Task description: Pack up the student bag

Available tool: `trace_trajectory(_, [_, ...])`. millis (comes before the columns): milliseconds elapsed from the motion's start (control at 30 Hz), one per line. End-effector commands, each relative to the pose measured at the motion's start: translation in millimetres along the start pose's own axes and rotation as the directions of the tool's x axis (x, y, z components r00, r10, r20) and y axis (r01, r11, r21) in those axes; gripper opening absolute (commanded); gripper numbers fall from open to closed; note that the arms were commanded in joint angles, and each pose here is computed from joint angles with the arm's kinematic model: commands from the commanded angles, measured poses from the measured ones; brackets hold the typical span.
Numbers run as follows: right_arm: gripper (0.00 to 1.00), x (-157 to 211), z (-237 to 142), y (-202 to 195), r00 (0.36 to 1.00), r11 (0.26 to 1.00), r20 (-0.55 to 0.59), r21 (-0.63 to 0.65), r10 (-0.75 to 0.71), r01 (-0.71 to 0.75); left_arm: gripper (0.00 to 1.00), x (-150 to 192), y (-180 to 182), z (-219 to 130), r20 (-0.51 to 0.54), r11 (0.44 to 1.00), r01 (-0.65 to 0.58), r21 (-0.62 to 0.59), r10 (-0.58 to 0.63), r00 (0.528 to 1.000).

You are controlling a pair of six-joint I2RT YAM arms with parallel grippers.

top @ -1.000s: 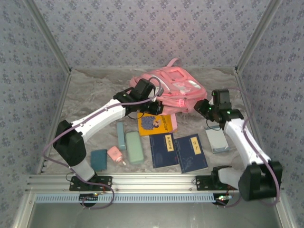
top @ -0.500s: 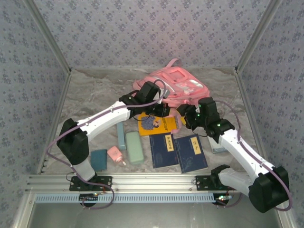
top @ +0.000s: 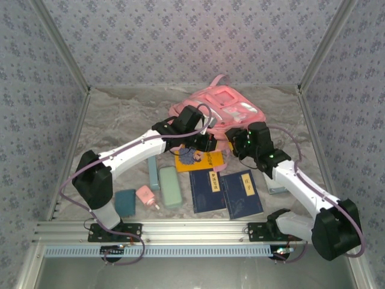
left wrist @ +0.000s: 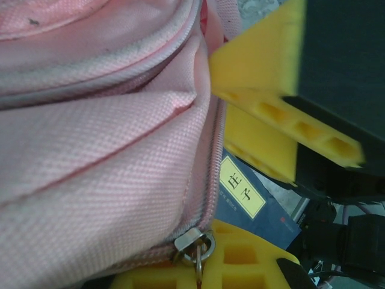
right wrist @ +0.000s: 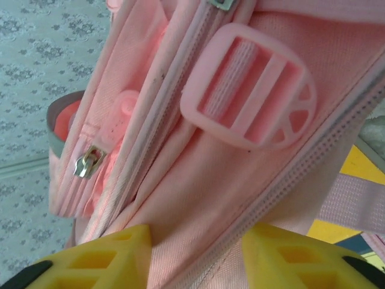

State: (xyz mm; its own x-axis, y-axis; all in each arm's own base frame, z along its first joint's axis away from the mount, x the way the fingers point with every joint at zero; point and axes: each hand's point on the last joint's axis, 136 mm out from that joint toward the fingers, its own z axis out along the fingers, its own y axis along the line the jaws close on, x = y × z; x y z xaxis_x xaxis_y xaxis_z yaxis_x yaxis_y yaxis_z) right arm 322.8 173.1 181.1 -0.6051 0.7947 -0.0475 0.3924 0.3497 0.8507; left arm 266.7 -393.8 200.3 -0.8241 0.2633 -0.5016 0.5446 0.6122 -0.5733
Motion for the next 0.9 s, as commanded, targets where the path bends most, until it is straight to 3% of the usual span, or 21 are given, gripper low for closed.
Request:
trace_trajectory(0, [0.34, -6, 9, -1, 0.999, 1.0, 0.039, -0.005, 0.003, -0.002, 0.0, -17, -40, -16, 0.074, 0.987, -0.1, 0.123, 0.091, 0.993])
trace_trajectory(200, [0.01, -7, 15, -13, 0.999, 1.0, 0.037, 0.027, 0.01, -0.011, 0.0, -10, -38, -14, 0.045, 0.986, -0.12, 0.12, 0.115, 0.992])
trace_trajectory(500, [0.0, -33, -11, -33, 0.987, 0.989, 0.144, 0.136, -0.073, 0.053, 0.0, 5, -10, -27, -0.054, 0.979, -0.199, -0.046, 0.197, 0.979])
trace_trajectory(867, [0.0, -57, -32, -53, 0.973, 0.97, 0.198, 0.231, -0.119, 0.072, 0.0, 22, 10, -36, -0.135, 0.977, -0.193, -0.089, 0.18, 0.974])
